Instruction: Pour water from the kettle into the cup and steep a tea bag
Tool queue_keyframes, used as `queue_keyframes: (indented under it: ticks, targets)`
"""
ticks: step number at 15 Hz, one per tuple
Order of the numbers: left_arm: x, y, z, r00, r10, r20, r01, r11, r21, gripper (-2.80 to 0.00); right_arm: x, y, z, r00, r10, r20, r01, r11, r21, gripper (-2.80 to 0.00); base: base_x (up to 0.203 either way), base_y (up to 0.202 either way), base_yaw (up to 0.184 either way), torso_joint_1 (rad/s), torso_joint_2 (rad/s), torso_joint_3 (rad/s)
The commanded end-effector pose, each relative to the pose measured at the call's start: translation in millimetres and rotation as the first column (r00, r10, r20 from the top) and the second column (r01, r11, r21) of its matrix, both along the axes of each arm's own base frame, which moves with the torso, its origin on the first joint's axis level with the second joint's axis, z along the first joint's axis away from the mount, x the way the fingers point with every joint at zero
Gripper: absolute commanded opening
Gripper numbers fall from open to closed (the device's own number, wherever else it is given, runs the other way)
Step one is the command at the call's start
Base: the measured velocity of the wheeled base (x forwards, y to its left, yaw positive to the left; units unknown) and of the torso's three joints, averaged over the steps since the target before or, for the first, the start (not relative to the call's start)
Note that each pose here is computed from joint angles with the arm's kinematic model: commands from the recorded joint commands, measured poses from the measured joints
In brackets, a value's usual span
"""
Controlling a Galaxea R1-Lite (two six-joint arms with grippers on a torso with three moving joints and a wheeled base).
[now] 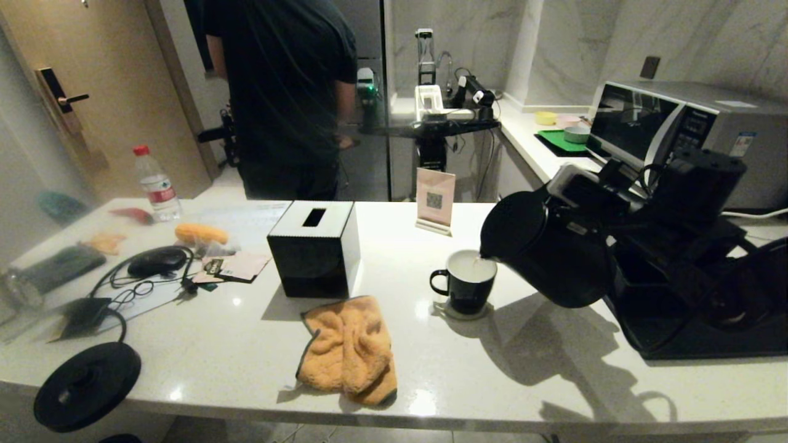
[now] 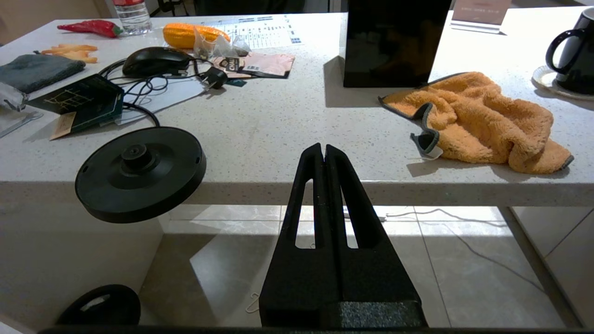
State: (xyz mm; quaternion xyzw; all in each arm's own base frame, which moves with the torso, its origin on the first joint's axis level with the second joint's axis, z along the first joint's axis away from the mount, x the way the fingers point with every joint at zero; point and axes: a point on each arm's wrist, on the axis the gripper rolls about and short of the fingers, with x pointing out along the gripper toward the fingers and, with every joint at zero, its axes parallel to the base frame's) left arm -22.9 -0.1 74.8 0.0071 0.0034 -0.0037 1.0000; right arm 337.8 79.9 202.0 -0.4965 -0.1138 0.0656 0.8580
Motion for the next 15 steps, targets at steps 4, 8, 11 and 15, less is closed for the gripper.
queue_keyframes:
  ticks: [4,8,11,15]
  targets:
    - [0.1,0.0,-0.1,1.000,0.000,-0.001,0.000,1.000,0.000,-2.80,2.8,0.1,-2.1,1.000,0.023,0.015,-0.022,0.999,-0.038,-2.80,0.000,0.000,0.000,0.000,0.00,0.000]
    - [0.1,0.0,-0.1,1.000,0.000,-0.001,0.000,1.000,0.000,-2.80,5.6,-3.0,-3.8,0.999,0.031,0.025,-0.030,0.998,-0.049,-2.80,0.000,0.000,0.000,0.000,0.00,0.000]
    - [0.0,0.0,0.3,1.000,0.000,0.000,0.000,1.000,0.001,-2.80,7.9,-3.3,-3.3,0.999,0.030,0.034,-0.028,0.999,-0.047,-2.80,0.000,0.000,0.000,0.000,0.00,0.000]
    - [0.1,0.0,-0.1,1.000,0.000,-0.001,0.000,1.000,0.000,-2.80,9.5,-3.1,-2.9,0.998,0.044,0.041,-0.042,0.997,-0.060,-2.80,0.000,0.000,0.000,0.000,0.00,0.000]
